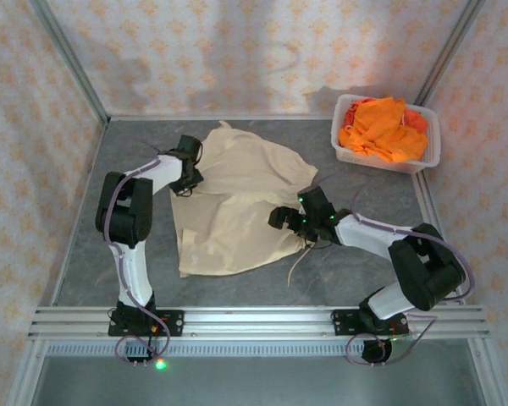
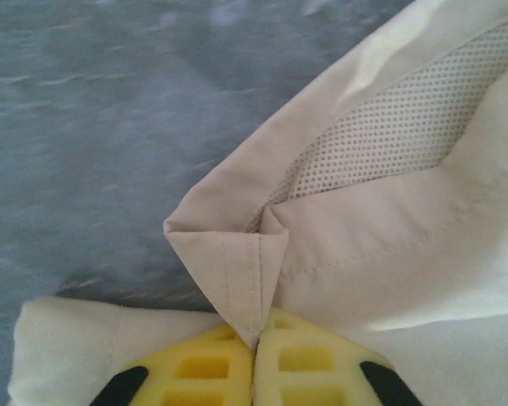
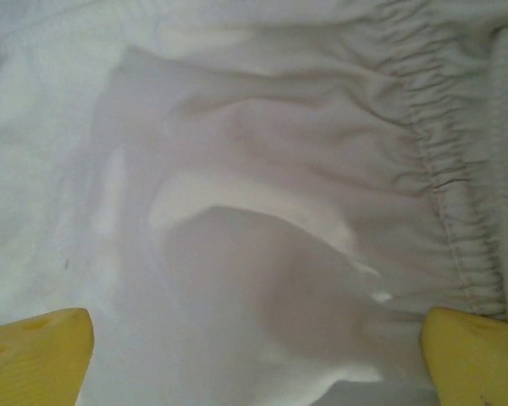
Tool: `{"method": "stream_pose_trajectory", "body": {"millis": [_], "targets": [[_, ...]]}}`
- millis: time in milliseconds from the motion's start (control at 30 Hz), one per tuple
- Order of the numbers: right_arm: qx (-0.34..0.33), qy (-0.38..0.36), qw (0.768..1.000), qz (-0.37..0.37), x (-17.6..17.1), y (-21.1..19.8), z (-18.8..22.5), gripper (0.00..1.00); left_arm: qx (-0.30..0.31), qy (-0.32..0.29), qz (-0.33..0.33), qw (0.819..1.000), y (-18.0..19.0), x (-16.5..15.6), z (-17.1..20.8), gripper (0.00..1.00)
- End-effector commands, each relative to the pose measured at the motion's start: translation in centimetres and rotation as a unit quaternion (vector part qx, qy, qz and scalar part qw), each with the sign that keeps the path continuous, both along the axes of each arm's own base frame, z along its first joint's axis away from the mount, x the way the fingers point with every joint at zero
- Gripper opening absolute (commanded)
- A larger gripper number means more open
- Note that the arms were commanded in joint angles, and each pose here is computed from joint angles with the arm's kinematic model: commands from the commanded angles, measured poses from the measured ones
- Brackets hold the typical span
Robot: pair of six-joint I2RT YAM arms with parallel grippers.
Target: Fold and stack the shorts
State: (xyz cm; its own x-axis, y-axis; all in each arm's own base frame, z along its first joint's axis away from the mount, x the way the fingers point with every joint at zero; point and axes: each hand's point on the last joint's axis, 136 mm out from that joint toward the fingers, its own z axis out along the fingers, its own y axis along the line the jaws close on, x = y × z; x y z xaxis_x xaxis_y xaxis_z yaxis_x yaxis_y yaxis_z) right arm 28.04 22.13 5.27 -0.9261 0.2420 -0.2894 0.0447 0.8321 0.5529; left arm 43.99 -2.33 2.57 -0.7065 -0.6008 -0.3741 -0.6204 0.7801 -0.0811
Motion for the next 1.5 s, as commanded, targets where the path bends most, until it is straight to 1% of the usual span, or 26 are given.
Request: {"method": "stream_pose_trajectory", "body": {"millis": [0, 100, 167, 233, 300, 367, 400, 500, 533, 633, 700, 767, 933, 1067, 1233, 1367, 1467], "targets": [[-0.059, 0.064, 0.996, -0.024, -2.5, -2.7, -3.5, 0.99, 0.024, -0.013, 0.040, 0.999, 2.6, -1.1, -0.2, 0.14], [-0.057, 0.073, 0.996, -0.018, -3.1, -2.7, -3.4, 0.99, 0.007, -0.029, 0.053, 0.998, 3.1, -1.4, -0.1, 0.28], [-0.051, 0.074, 0.996, -0.011, -3.5, -2.6, -2.9, 0.99, -0.007, -0.057, 0.053, 0.997, 3.1, -1.0, 1.6, 0.33], [-0.038, 0.069, 0.997, 0.002, -3.8, -2.2, -1.6, 0.99, -0.021, -0.081, 0.047, 0.995, 2.7, -0.6, 3.5, 0.41], [-0.020, 0.055, 0.998, 0.016, -3.8, -1.7, 0.3, 0.99, -0.040, -0.110, 0.041, 0.992, 2.2, -0.2, 5.7, 0.57], [-0.009, 0.024, 0.999, 0.026, -3.3, -1.3, 2.9, 0.99, -0.068, -0.140, 0.035, 0.987, 1.4, -0.1, 7.8, 0.71], [-0.010, 0.005, 0.999, 0.030, -2.8, -1.3, 4.4, 0.99, -0.084, -0.154, 0.032, 0.984, 0.9, -0.2, 8.8, 0.81], [-0.021, -0.047, 0.998, 0.029, -1.0, -1.5, 8.2, 0.99, -0.133, -0.186, 0.019, 0.973, -0.8, -1.1, 11.1, 0.96], [-0.025, -0.060, 0.998, 0.024, -0.1, -1.7, 9.2, 0.99, -0.146, -0.193, 0.015, 0.970, -1.5, -1.7, 11.6, 1.00], [-0.032, -0.074, 0.997, 0.009, 3.0, -2.0, 10.3, 0.99, -0.175, -0.198, -0.011, 0.964, -4.0, -3.7, 12.2, 1.00], [-0.035, -0.063, 0.997, 0.000, 5.4, -2.2, 10.0, 0.99, -0.182, -0.191, -0.028, 0.964, -5.6, -5.2, 12.0, 1.00], [-0.033, -0.050, 0.998, -0.006, 7.8, -2.0, 9.5, 0.99, -0.193, -0.182, -0.039, 0.963, -6.9, -6.6, 11.3, 1.00], [-0.034, -0.026, 0.999, -0.004, 12.9, -0.8, 7.5, 0.99, -0.240, -0.170, -0.029, 0.955, -8.7, -9.6, 8.4, 1.00], [-0.034, 0.004, 0.999, -0.015, 15.3, -0.1, 4.8, 0.99, -0.247, -0.151, -0.016, 0.957, -8.7, -11.2, 5.3, 1.00], [-0.044, 0.036, 0.998, -0.031, 16.7, -0.3, 1.3, 0.99, -0.241, -0.133, -0.019, 0.961, -8.6, -11.6, 2.7, 1.00], [-0.074, 0.045, 0.995, -0.052, 17.4, -1.6, -0.7, 0.99, -0.202, -0.115, -0.003, 0.973, -6.8, -11.6, 0.8, 1.00], [-0.084, 0.054, 0.992, -0.075, 18.1, -2.9, -1.9, 0.99, -0.197, -0.106, 0.025, 0.974, -4.8, -11.5, -1.0, 1.00]]}}
